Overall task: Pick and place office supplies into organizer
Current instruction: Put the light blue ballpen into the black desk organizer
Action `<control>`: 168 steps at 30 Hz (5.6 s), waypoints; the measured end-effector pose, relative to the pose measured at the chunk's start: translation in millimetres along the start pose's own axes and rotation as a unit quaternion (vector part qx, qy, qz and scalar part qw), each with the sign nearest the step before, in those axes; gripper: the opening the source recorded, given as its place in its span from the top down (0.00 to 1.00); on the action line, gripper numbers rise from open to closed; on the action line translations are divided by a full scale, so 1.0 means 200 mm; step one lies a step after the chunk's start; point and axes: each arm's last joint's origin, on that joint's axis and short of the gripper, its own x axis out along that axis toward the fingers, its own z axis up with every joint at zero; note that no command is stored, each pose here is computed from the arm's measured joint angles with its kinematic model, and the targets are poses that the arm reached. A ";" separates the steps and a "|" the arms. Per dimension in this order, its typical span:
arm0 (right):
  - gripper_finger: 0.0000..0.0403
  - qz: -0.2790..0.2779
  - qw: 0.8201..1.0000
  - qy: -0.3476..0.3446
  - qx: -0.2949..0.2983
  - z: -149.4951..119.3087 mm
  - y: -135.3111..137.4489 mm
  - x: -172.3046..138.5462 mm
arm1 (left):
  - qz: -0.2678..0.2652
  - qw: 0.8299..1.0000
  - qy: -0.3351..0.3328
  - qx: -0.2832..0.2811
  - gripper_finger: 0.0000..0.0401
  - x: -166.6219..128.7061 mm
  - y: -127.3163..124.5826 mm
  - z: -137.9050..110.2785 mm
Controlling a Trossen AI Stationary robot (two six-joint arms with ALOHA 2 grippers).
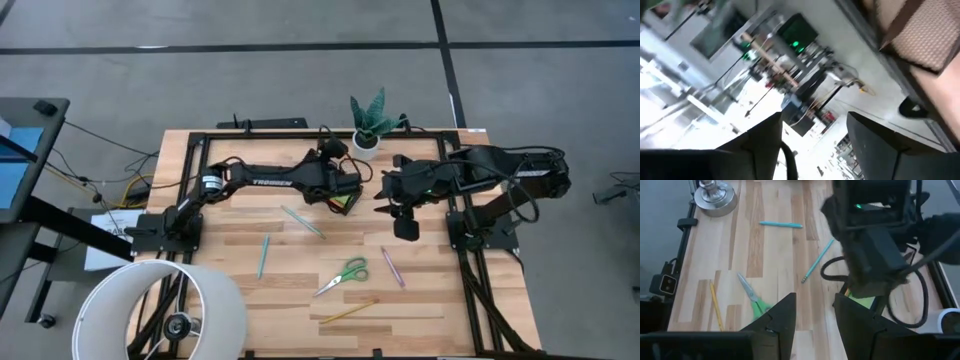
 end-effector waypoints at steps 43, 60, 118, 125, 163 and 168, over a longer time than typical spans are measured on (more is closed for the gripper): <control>0.69 0.002 0.999 -0.036 0.017 -0.13 0.11 -0.26 | -0.523 0.650 0.107 -0.541 0.46 -0.34 -0.82 -0.29; 0.69 -0.005 1.000 -0.003 -0.005 -0.09 0.16 -0.13 | -0.536 0.573 0.080 -0.616 0.50 -0.28 -0.70 -0.25; 0.69 0.018 0.996 -0.091 0.009 0.04 0.16 -0.07 | -0.610 0.389 -0.064 -0.688 0.71 -0.29 -1.00 -0.40; 0.69 0.017 0.996 -0.090 0.006 0.04 0.16 -0.07 | -0.595 0.401 -0.048 -0.695 0.63 -0.26 -1.01 -0.43; 0.69 0.017 0.996 -0.089 0.004 0.04 0.16 -0.07 | -0.573 0.431 0.034 -0.696 0.66 -0.25 -1.11 -0.36; 0.69 0.017 0.996 -0.089 0.004 0.04 0.16 -0.07 | -0.569 0.431 0.046 -0.699 0.67 -0.26 -1.10 -0.36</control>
